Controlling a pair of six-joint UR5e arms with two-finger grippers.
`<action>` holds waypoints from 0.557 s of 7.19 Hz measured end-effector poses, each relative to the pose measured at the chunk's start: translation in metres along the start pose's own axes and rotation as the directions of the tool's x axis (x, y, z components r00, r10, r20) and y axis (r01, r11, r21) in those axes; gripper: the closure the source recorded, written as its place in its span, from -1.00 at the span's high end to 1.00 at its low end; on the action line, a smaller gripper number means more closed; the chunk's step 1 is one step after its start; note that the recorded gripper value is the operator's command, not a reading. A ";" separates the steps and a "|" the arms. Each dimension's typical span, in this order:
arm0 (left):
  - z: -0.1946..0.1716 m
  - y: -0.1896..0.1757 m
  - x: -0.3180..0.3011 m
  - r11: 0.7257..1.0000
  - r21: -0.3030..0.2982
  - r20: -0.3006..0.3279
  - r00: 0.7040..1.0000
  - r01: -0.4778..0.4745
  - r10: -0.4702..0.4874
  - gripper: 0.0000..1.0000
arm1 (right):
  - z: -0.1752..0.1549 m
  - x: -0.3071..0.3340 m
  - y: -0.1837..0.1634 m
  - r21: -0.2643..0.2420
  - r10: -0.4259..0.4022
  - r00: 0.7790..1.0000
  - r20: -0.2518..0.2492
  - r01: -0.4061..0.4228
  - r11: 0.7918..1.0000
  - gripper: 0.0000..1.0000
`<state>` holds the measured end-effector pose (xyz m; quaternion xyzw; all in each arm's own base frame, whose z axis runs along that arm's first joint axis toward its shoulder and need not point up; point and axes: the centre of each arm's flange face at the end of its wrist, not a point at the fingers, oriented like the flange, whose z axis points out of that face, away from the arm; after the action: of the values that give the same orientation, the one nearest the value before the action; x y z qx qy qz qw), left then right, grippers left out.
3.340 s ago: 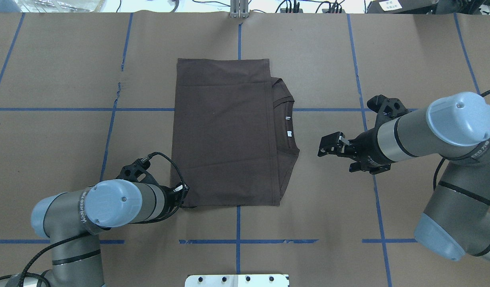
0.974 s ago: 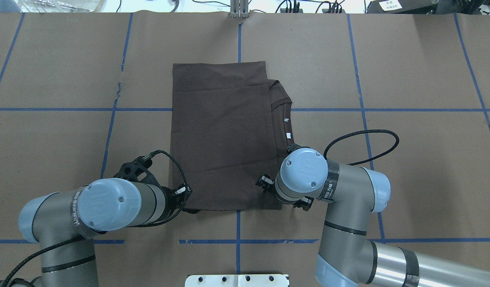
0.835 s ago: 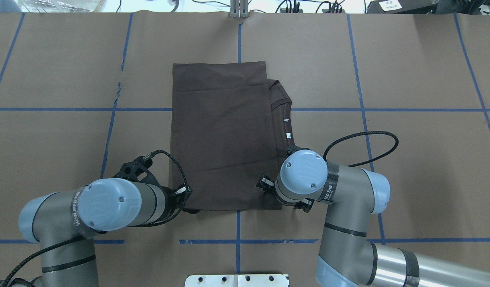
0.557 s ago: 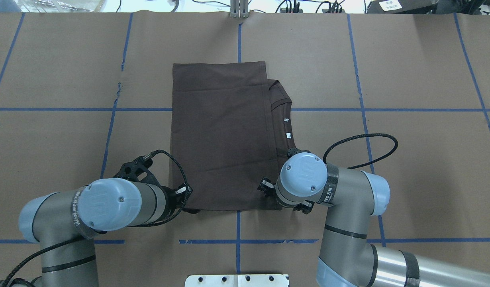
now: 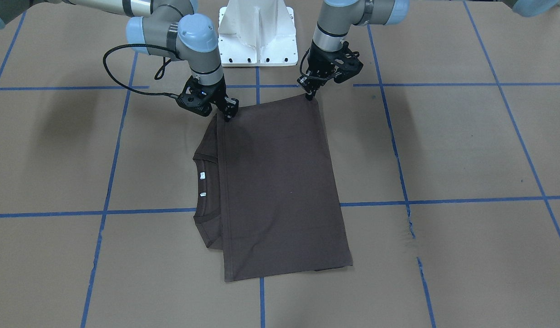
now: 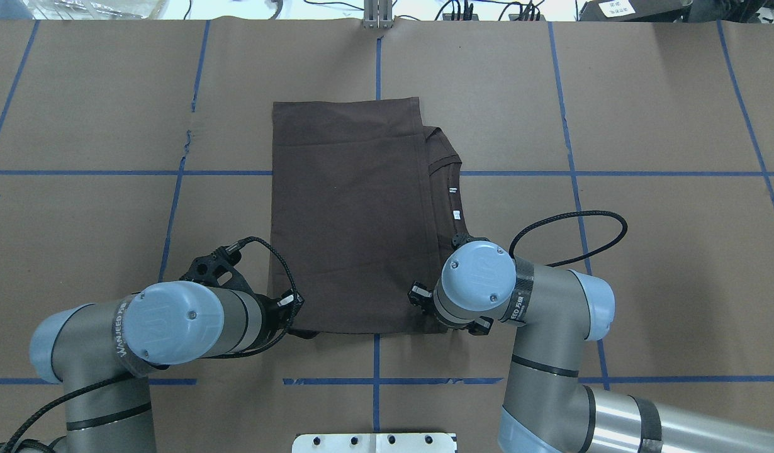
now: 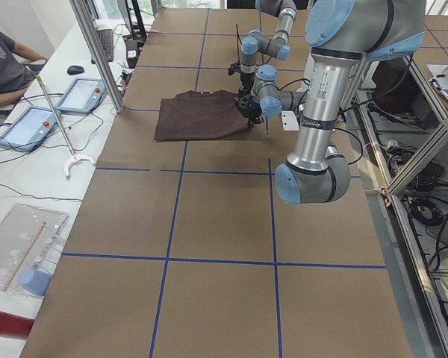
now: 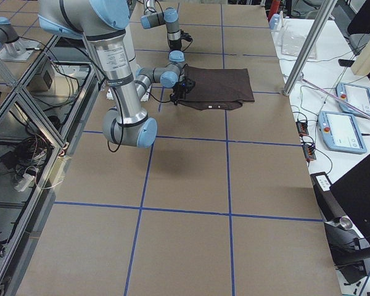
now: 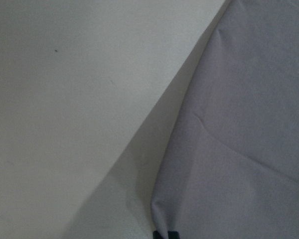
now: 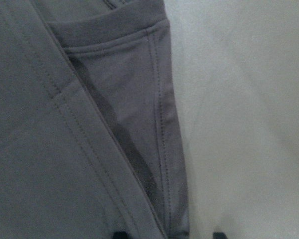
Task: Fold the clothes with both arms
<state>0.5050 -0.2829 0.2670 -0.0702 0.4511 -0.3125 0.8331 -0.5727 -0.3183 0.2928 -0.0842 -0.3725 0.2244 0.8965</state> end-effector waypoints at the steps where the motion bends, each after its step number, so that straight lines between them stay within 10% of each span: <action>1: 0.000 0.000 0.000 1.000 0.000 0.000 1.000 0.001 -0.001 -1.00 | 0.000 0.000 0.000 0.000 0.000 1.000 0.000 0.000 1.000 -1.00; 4: 0.001 0.000 0.000 1.000 0.001 0.001 1.000 0.000 0.000 -1.00 | -0.001 -0.002 0.001 -0.001 -0.002 1.000 0.002 0.002 1.000 -1.00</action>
<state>0.5053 -0.2830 0.2676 -0.0700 0.4505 -0.3127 0.8333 -0.5738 -0.3183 0.2905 -0.0841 -0.3738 0.2235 0.8963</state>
